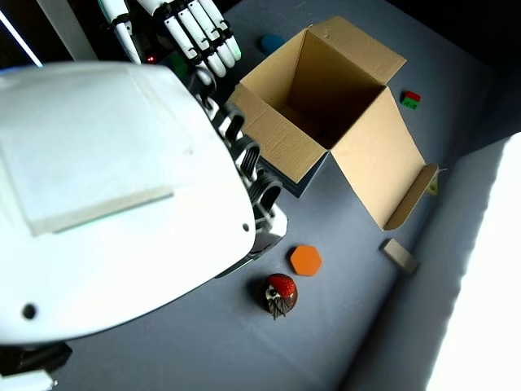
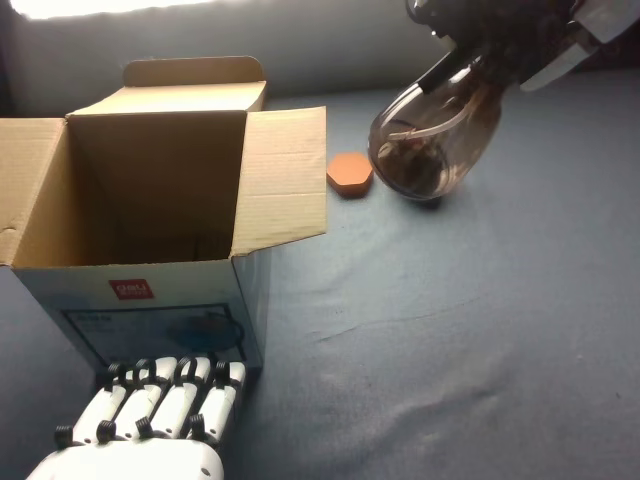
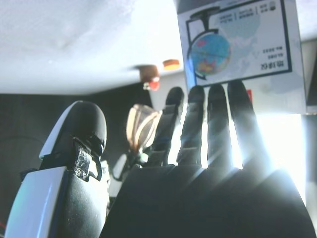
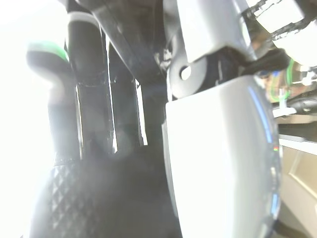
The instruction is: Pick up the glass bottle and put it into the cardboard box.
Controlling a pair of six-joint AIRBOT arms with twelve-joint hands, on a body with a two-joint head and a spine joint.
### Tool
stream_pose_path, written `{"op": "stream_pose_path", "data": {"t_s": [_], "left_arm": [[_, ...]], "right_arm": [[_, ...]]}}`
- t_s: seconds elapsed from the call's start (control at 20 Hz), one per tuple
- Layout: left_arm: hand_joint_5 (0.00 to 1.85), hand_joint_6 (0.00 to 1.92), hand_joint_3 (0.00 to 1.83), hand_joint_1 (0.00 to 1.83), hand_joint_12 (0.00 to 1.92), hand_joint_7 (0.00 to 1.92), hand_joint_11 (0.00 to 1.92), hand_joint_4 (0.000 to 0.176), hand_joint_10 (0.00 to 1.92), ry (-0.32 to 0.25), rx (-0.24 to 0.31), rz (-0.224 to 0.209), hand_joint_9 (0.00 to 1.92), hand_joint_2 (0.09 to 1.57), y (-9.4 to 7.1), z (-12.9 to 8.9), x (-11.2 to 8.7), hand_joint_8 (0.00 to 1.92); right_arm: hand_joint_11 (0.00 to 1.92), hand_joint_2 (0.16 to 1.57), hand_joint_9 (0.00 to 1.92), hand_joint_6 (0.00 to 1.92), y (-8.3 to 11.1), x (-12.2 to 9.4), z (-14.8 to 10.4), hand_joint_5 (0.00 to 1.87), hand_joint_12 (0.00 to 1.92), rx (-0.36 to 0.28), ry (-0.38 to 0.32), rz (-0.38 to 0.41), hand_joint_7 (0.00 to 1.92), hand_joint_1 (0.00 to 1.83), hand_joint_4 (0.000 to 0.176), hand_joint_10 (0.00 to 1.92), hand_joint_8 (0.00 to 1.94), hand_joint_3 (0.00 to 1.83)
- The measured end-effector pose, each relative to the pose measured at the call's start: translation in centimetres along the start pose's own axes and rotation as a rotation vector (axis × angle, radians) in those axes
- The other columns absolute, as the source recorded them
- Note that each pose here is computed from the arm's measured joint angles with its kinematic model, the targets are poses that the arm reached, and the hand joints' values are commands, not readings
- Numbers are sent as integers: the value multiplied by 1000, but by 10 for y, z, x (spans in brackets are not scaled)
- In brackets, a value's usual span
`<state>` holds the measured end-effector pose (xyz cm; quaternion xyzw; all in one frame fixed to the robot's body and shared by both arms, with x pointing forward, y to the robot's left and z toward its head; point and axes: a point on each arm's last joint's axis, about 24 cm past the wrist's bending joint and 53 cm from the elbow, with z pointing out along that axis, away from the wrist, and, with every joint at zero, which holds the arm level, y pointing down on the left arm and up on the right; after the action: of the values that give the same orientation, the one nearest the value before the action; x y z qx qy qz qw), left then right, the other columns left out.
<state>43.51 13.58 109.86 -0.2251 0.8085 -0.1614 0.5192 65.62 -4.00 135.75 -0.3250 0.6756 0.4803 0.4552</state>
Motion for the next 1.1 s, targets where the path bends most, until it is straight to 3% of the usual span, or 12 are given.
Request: {"op": "stream_pose_path", "data": {"t_s": [0.1, 0.15, 0.3, 0.35, 0.4, 0.45, 0.55, 0.75, 0.8, 0.85, 1.1], "left_arm": [[79, 1, 0, 56, 143, 35, 0, 0, 0, 0, 0, 0, 5, 1331, 0, 0, 0, 0], [85, 3, 0, 61, 255, 41, 0, 0, 5, 0, -1, 0, 21, 1330, 0, 0, 0, 2], [96, 5, 0, 56, 255, 61, 0, 0, 6, 0, -1, 0, 33, 1330, 0, 0, 0, 5], [90, 2, 0, 55, 243, 56, 0, 0, 3, 0, -1, 0, 27, 1330, 0, 0, 0, 1], [80, 0, 2, 39, 236, 46, 0, 0, 0, 0, -1, 0, 21, 1334, 0, 0, 0, 0], [80, 0, 2, 39, 236, 46, 0, 0, 0, 0, 0, 0, 21, 1334, 0, 0, 0, 0], [117, 8, 0, 70, 420, 99, 0, 0, 12, 1, 0, -1, 73, 1323, 0, 0, 1, 7], [95, 2, 0, 75, 326, 68, 0, 0, 1, 4, 1, -1, 47, 1320, 0, 0, 1, 0], [70, 7, 1, 63, 244, 56, 0, 0, 4, 4, 1, -1, 28, 1323, 0, 0, 1, 1], [92, 12, 0, 63, 281, 64, 0, 0, 9, 4, 1, -1, 44, 1323, 0, 0, 1, 5], [96, 5, 0, 105, 267, 68, 0, 0, 3, -7, -3, 5, 38, 1310, 2, 3, 0, 1]], "right_arm": [[828, 1142, 833, 1236, 3, -5, -1, 726, 1841, -22, -13, 3, 1010, 1362, 0, 1464, 967, 44], [845, 1129, 992, 1220, 6, -9, -1, 792, 1859, -32, -18, 0, 1059, 1241, 0, 1360, 1024, 37], [834, 1122, 1005, 1215, 18, -14, 1, 794, 1854, -78, -31, 5, 1065, 1238, 0, 1343, 1026, 50], [835, 1121, 1002, 1214, 22, -14, 0, 794, 1863, -94, -29, 3, 1065, 1239, 0, 1343, 1027, 52], [864, 1161, 822, 1242, 24, -14, 0, 712, 1829, -103, -32, 1, 1005, 1356, 0, 1483, 988, 19], [864, 1161, 822, 1242, 25, -16, 0, 712, 1829, -108, -38, -3, 1005, 1356, 0, 1483, 988, 19], [899, 1140, 1005, 1212, 29, -24, -2, 801, 1770, -115, -59, -6, 1063, 1240, 0, 1340, 1013, 7], [856, 1139, 1022, 1216, 32, -35, -4, 799, 1840, -122, -94, -2, 1069, 1237, 0, 1325, 1010, 10], [829, 1161, 857, 1230, 31, -36, -2, 724, 1886, -117, -97, -8, 1015, 1337, 0, 1462, 993, 12], [798, 1175, 803, 1238, 31, -38, 0, 698, 1920, -111, -104, -11, 989, 1359, 0, 1533, 1001, 7], [818, 1171, 813, 1258, 43, -49, 19, 710, 1844, -132, -128, -17, 999, 1361, 0, 1486, 990, 1]]}}
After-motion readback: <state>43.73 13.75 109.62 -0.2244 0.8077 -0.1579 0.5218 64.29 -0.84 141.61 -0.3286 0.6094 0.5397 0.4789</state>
